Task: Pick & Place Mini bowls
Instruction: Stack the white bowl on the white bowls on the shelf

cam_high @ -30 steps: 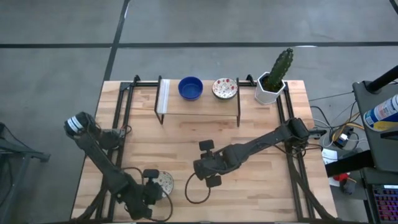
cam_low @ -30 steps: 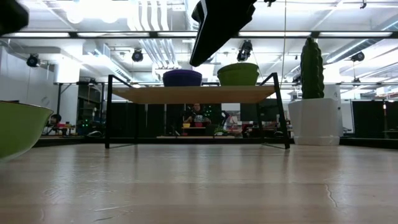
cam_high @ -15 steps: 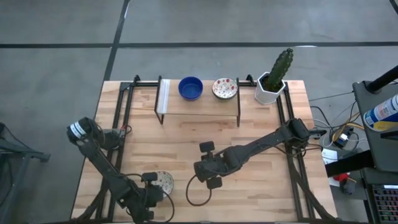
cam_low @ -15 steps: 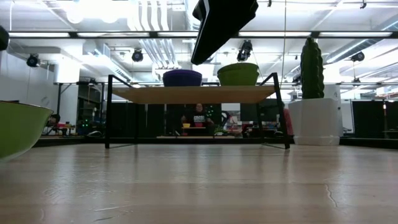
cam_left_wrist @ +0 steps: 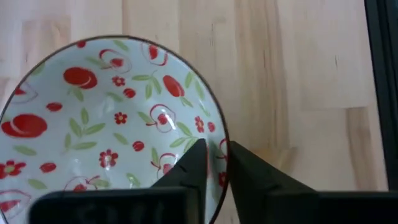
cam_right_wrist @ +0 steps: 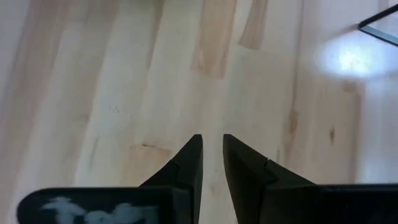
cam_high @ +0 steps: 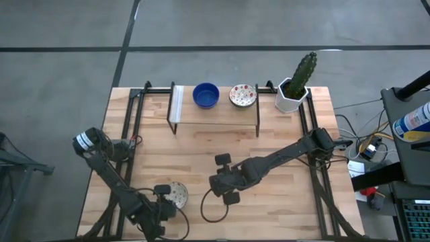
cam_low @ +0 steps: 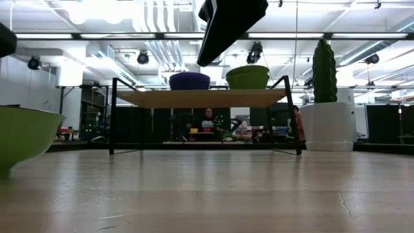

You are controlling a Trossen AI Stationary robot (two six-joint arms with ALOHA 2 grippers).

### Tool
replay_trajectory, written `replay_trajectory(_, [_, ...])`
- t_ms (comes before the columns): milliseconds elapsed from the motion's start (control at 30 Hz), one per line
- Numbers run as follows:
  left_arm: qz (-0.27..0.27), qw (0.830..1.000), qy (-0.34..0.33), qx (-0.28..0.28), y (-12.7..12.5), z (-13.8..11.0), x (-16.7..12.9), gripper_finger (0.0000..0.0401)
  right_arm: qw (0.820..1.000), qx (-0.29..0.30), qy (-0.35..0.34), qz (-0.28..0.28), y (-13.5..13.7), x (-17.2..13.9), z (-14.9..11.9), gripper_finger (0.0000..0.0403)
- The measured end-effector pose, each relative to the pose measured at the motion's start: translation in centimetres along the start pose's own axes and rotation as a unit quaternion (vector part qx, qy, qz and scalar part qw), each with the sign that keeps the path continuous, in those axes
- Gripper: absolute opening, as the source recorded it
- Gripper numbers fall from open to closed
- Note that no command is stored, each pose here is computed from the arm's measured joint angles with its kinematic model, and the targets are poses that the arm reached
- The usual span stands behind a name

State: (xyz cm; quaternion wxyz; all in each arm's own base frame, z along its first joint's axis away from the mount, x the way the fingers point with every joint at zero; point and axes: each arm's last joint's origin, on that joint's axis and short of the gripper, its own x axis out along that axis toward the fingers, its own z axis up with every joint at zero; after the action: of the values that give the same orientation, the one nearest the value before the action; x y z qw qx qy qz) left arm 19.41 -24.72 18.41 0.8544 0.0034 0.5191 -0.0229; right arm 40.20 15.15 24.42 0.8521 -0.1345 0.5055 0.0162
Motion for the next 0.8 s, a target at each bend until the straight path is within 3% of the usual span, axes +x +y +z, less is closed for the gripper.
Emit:
replay_trajectory(167, [0.013,1.000,-0.011,0.026,0.3,0.3,-0.1,0.0010,1.000,0.006,-0.023,0.021,0.2,0.0,0.5,0.0059])
replay_trajectory(433, [0.029,0.996,-0.033,0.073,0.5,0.9,-0.3,0.0007,0.989,-0.022,-0.107,0.099,1.3,-0.1,2.1,0.0059])
replay_trajectory(600, [0.017,0.994,-0.045,0.096,0.4,1.6,-1.1,0.0003,0.980,-0.057,-0.161,0.103,2.8,0.5,3.0,0.0069])
replay_trajectory(800, [0.011,0.992,-0.062,0.111,0.3,2.5,-2.0,0.0002,0.978,-0.084,-0.163,0.101,4.0,2.3,2.9,0.0098])
